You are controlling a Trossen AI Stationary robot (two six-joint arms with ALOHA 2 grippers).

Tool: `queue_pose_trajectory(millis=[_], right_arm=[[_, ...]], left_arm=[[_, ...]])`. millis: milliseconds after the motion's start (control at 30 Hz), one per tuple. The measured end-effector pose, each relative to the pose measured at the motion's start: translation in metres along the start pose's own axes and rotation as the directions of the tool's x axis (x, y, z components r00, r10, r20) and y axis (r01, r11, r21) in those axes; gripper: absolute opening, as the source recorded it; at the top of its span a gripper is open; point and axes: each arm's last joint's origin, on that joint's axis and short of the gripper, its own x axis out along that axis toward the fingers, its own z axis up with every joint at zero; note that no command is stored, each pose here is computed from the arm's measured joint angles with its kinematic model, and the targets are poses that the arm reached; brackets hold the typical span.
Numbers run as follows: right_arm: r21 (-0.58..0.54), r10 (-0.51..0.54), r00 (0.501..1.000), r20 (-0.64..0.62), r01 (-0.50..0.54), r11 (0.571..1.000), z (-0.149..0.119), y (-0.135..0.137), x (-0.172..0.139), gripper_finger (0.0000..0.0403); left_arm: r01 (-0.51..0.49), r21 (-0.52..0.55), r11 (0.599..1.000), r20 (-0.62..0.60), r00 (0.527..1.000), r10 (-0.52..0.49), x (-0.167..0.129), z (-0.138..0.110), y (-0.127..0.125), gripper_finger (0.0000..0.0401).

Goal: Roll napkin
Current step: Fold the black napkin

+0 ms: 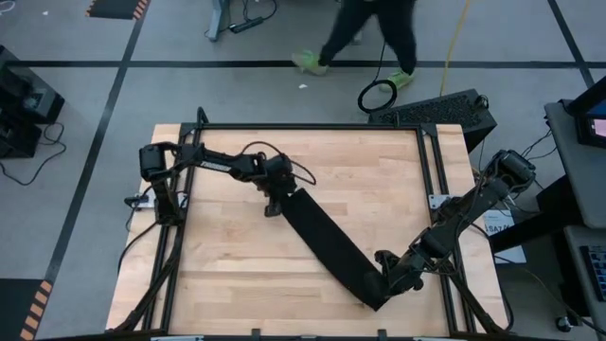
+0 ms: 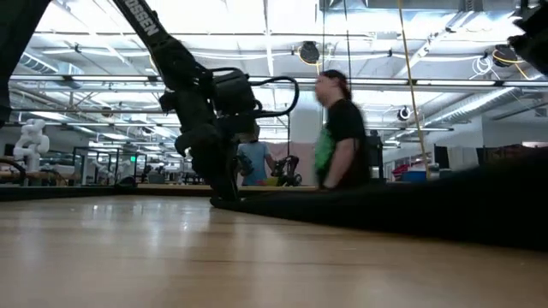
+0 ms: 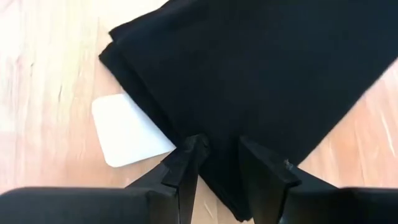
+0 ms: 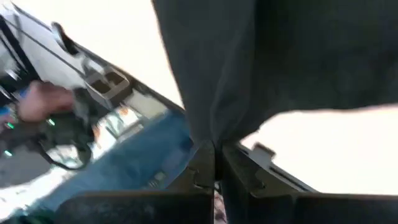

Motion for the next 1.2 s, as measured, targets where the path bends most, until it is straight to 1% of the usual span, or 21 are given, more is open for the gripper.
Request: queue_pose_trajectory(millis=[133, 233, 333, 433, 500, 567, 633, 733, 800, 900, 967, 1067, 1133, 1200], right_arm=[[0.014, 0.055, 0.998, 0.014, -0.055, 0.998, 0.005, 0.007, -0.001, 0.0], [0.028, 0.078, 0.997, 0.019, -0.079, 0.997, 0.009, 0.011, -0.002, 0.0], [0.042, 0.093, 0.995, 0.028, -0.094, 0.995, 0.014, 0.015, -0.002, 0.0], [0.053, 0.105, 0.994, 0.039, -0.107, 0.993, 0.019, 0.017, -0.003, 0.0], [0.048, 0.123, 0.991, 0.043, -0.125, 0.991, 0.022, 0.021, -0.004, 0.0], [0.042, 0.141, 0.989, 0.049, -0.143, 0.989, 0.025, 0.023, -0.005, 0.0], [0.038, 0.151, 0.987, 0.059, -0.153, 0.987, 0.029, 0.026, -0.006, 0.0], [0.038, 0.173, 0.98, 0.095, -0.177, 0.984, 0.037, 0.029, -0.007, 0.0], [0.039, 0.187, 0.973, 0.134, -0.193, 0.98, 0.042, 0.031, -0.009, 0.0], [0.047, 0.205, 0.961, 0.184, -0.216, 0.975, 0.051, 0.035, -0.011, 0.0], [0.039, 0.211, 0.957, 0.2, -0.223, 0.974, 0.057, 0.037, -0.012, 0.0], [0.008, 0.221, 0.952, 0.212, -0.228, 0.974, 0.063, 0.039, -0.014, 0.0], [-0.007, 0.232, 0.951, 0.204, -0.236, 0.972, 0.063, 0.041, -0.016, 0.0], [-0.011, 0.236, 0.956, 0.173, -0.238, 0.971, 0.063, 0.042, -0.017, 0.0]], left_arm=[[0.002, 0.101, 0.995, -0.002, 1.0, -0.002, -0.002, -0.002, 0.005, 0.012], [-0.011, 0.125, 0.992, -0.005, 1.0, 0.012, -0.006, -0.004, 0.009, 0.012], [-0.018, 0.119, 0.993, -0.04, 0.999, 0.023, -0.01, -0.005, 0.013, 0.012], [0.002, 0.09, 0.996, -0.123, 0.992, 0.009, -0.018, -0.009, 0.016, 0.012], [0.006, 0.073, 0.997, -0.156, 0.988, 0.006, -0.026, -0.01, 0.017, 0.012], [0.002, 0.032, 0.999, -0.195, 0.981, 0.004, -0.033, -0.01, 0.016, 0.012], [-0.027, 0.005, 1.0, -0.164, 0.986, 0.027, -0.044, -0.003, 0.016, 0.012], [-0.063, -0.027, 0.998, -0.055, 0.997, 0.061, -0.066, 0.017, 0.008, 0.012], [-0.054, -0.081, 0.995, -0.032, 0.998, 0.051, -0.071, 0.022, 0.0, 0.012], [-0.001, -0.166, 0.986, 0.015, 1.0, 0.004, -0.074, 0.029, -0.014, 0.012], [0.044, -0.194, 0.98, 0.037, 0.999, -0.037, -0.071, 0.035, -0.026, 0.012], [0.089, -0.193, 0.977, 0.075, 0.994, -0.076, -0.059, 0.042, -0.047, 0.012], [0.118, -0.175, 0.977, 0.145, 0.985, -0.093, -0.051, 0.052, -0.059, 0.012], [0.147, -0.184, 0.972, 0.191, 0.975, -0.111, -0.047, 0.057, -0.071, 0.0121]])
